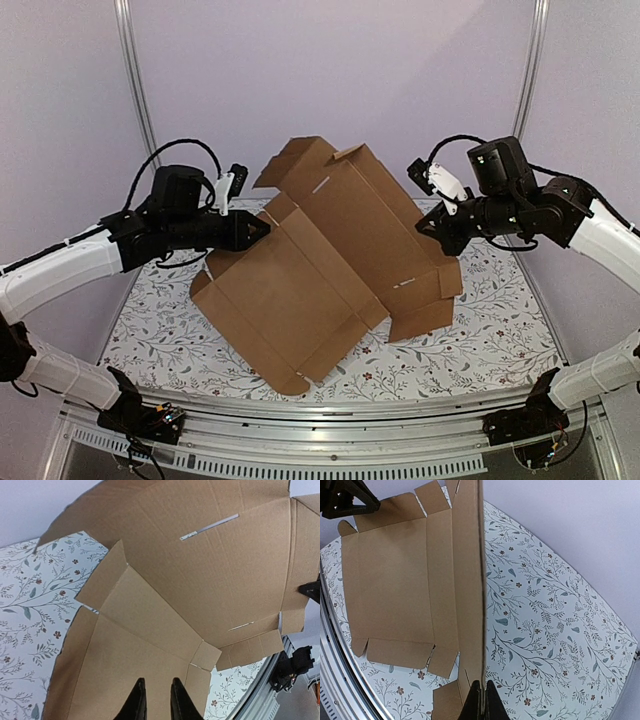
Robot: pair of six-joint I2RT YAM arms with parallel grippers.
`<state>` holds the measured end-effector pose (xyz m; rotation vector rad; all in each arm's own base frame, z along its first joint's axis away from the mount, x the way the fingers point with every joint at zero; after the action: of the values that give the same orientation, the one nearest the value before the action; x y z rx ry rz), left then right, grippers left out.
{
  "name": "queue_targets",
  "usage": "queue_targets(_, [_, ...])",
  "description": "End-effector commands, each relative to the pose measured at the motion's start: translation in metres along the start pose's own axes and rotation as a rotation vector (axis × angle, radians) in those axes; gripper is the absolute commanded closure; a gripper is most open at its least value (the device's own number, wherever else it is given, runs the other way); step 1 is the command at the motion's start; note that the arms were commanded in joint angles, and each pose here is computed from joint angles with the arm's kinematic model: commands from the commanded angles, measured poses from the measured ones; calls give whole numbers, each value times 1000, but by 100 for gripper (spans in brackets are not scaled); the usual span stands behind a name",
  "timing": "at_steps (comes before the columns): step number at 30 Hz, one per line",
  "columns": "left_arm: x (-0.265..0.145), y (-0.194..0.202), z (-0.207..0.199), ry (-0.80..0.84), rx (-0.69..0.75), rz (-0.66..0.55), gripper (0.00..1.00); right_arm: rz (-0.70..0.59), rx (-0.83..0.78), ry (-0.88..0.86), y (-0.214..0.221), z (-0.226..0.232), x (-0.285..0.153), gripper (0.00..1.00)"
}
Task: Fold the paper box
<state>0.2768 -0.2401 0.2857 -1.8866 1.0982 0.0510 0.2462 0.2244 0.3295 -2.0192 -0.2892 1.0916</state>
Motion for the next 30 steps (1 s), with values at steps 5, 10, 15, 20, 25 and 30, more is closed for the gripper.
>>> queue_targets(5, [-11, -16, -3, -60, 5, -124, 76, -58, 47, 18, -8, -3, 1, 100])
queue_targets(10, [-7, -22, 4, -88, -28, -204, 60, -77, 61, 8, -12, 1, 2, 100])
queue_targets(15, [3, -30, 0, -65, -48, -215, 56, -82, 57, 8, -14, 4, 0, 100])
queue_targets(20, [10, -37, 0, -41, -78, -225, 56, -89, 55, 6, -15, 7, -2, 100])
queue_targets(25, [15, -40, 10, -54, -110, -234, 57, -107, 56, 14, -17, 7, -9, 100])
queue_targets(30, [15, -46, 23, -54, -144, -275, 58, -129, 57, 9, -18, 9, -17, 100])
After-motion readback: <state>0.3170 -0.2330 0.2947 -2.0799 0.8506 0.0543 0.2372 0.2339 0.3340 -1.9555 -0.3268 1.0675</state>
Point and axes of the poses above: each gripper's point midway between its finger pads, its own x axis out along the fingers, its own z axis along the line the jaws close on, y = z × x, the point moved 5 cm from there along -x, back along the fingers, and after that the axes turned 14 degrees about -x, right-handed, at the moved point
